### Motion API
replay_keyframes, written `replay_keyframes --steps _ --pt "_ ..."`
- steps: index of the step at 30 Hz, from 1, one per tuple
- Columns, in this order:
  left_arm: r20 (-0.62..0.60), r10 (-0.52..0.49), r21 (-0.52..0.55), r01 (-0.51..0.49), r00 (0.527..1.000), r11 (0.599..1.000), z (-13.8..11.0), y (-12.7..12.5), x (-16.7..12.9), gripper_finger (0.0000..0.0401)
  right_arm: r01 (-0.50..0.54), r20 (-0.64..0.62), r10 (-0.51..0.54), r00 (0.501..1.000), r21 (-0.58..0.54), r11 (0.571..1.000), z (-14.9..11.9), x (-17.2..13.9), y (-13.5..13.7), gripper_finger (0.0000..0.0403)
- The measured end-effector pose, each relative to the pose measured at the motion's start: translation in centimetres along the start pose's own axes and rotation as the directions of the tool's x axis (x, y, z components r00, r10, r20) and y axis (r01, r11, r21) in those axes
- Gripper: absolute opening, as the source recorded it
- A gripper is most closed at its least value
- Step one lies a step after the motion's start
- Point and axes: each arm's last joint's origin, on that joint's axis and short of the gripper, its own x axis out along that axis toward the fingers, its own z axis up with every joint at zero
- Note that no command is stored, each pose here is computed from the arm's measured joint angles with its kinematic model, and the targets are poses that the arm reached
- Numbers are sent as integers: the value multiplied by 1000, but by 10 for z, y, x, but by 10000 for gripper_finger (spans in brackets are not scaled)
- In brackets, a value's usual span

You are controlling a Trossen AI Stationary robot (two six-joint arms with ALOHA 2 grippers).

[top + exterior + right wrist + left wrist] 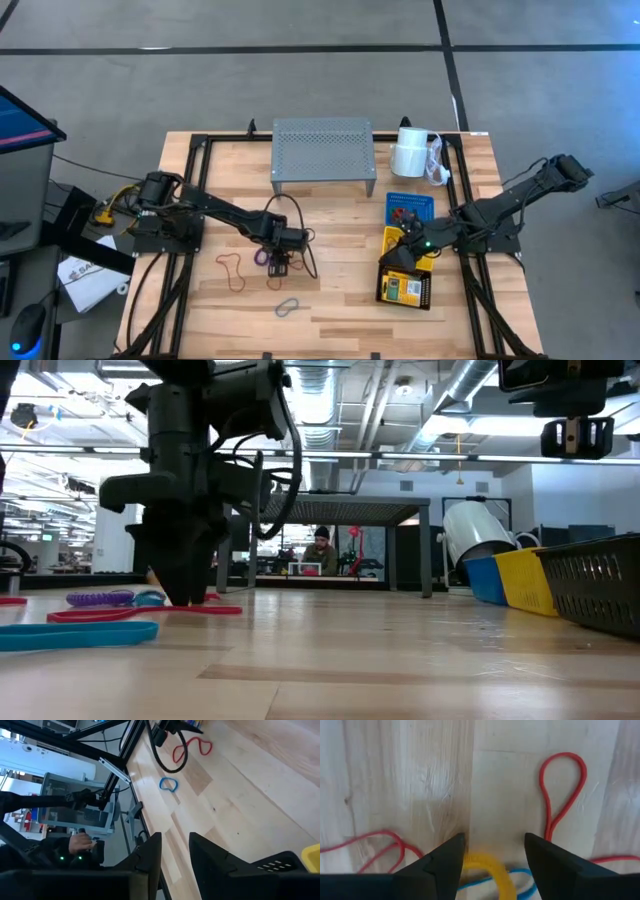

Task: Pick & Place Office Desk Supplies
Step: Put the yellow spring keychain into the blue basket

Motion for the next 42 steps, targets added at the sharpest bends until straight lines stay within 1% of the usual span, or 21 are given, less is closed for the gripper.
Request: replay_keyframes --steps 5,8,11,15,22,29,34,38,42 --pt "24 35 -30 -34 999 999 -3 2 -11 201 -3 -7 3 1000 -3 1000 -2 0 1 97" --pt "70 27 -34 -25 997 999 0 2 -19 204 -1 -8 1 1000 -4 1000 -2 0 0 97" --pt "75 16 -34 -13 997 999 -1 2 -22 207 0 -9 0 1000 -4 1000 -2 0 0 97" --pt "57 9 -47 -6 998 999 -3 2 -25 211 0 -10 0 1000 -4 1000 -2 0 0 97" --pt "-19 25 -96 -27 999 995 -11 4 -25 210 0 -10 0 1000 -8 1000 -2 0 0 97" --pt "-3 21 -106 -21 1000 994 -11 4 -20 211 -7 -7 7 1000 -20 1000 -1 0 1 97" --pt "-16 18 -156 -20 1000 988 -19 6 -7 209 -22 -2 22 1000 -29 999 -1 0 2 97" --pt "13 15 -243 -11 1000 970 -20 11 -4 204 -50 9 51 999 -51 997 0 0 5 97" --pt "21 10 -301 -4 1000 954 -18 17 -3 188 -47 11 48 999 -50 998 1 0 5 97"
